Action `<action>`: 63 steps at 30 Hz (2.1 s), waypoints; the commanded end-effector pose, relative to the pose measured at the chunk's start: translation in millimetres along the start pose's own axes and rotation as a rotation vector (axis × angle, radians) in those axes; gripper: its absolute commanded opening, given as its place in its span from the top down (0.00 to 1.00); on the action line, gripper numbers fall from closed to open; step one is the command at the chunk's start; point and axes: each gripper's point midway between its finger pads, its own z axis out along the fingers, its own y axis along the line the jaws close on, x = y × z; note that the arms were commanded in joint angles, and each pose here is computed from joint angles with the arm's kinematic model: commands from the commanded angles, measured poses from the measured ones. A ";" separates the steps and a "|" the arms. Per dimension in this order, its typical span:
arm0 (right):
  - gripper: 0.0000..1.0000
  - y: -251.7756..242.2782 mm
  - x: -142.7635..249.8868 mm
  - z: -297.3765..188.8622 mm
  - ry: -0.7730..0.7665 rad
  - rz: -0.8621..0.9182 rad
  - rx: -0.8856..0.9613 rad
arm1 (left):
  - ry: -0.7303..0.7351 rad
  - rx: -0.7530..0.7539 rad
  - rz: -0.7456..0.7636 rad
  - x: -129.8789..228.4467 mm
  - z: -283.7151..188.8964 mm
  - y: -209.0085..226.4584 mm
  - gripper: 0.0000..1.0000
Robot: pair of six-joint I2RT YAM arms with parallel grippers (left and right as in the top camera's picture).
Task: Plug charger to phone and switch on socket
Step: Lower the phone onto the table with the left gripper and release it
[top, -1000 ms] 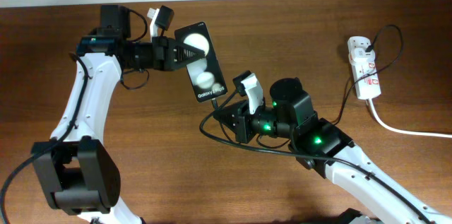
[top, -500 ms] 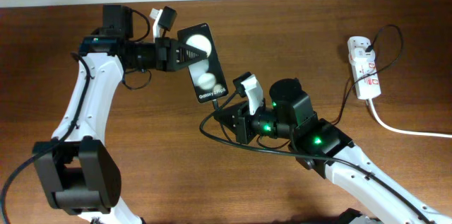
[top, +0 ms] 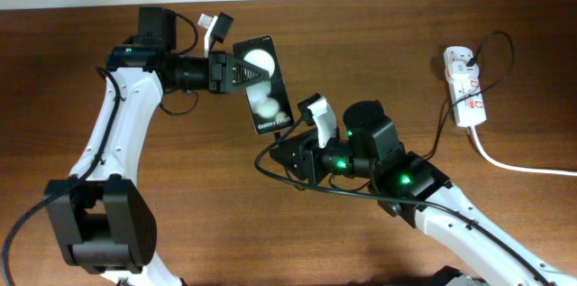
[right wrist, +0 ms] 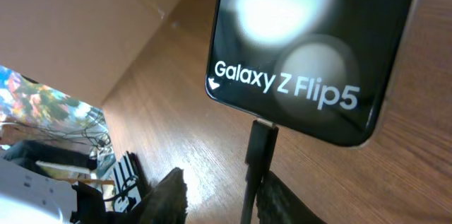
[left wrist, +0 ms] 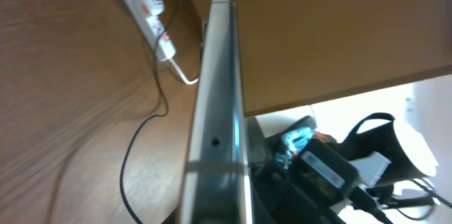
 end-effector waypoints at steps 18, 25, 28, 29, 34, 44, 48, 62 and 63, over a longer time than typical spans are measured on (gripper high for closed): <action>0.50 -19.8 10.5 -4.9 0.036 0.033 0.133 | 0.127 -0.404 -0.162 33.6 5.3 113.8 1.00; 0.50 -21.0 11.7 -5.1 0.040 0.036 0.139 | 0.173 -0.490 -0.270 53.1 8.6 173.5 1.00; 0.50 -24.4 14.1 -5.7 0.047 0.043 0.157 | 0.183 -0.513 -0.324 61.2 10.2 191.8 1.00; 0.50 -24.4 14.0 -5.7 0.047 0.043 0.157 | 0.185 -0.514 -0.327 62.3 10.8 195.1 1.00; 0.50 -24.4 14.2 -5.7 0.048 0.043 0.157 | 0.204 -0.563 -0.342 71.1 9.4 217.3 1.00; 0.50 -24.4 14.3 -5.7 0.048 0.043 0.157 | 0.232 -0.674 -0.363 79.1 7.0 229.4 0.98; 0.50 -24.7 14.9 -5.8 0.051 0.045 0.158 | 0.241 -0.694 -0.358 80.5 6.8 231.3 0.90; 0.50 -24.6 14.9 -5.8 0.050 0.045 0.158 | 0.242 -0.697 -0.357 80.7 6.6 231.7 0.68; 0.50 -24.6 14.9 -5.8 0.050 0.045 0.158 | 0.241 -0.697 -0.357 80.7 6.4 231.7 0.68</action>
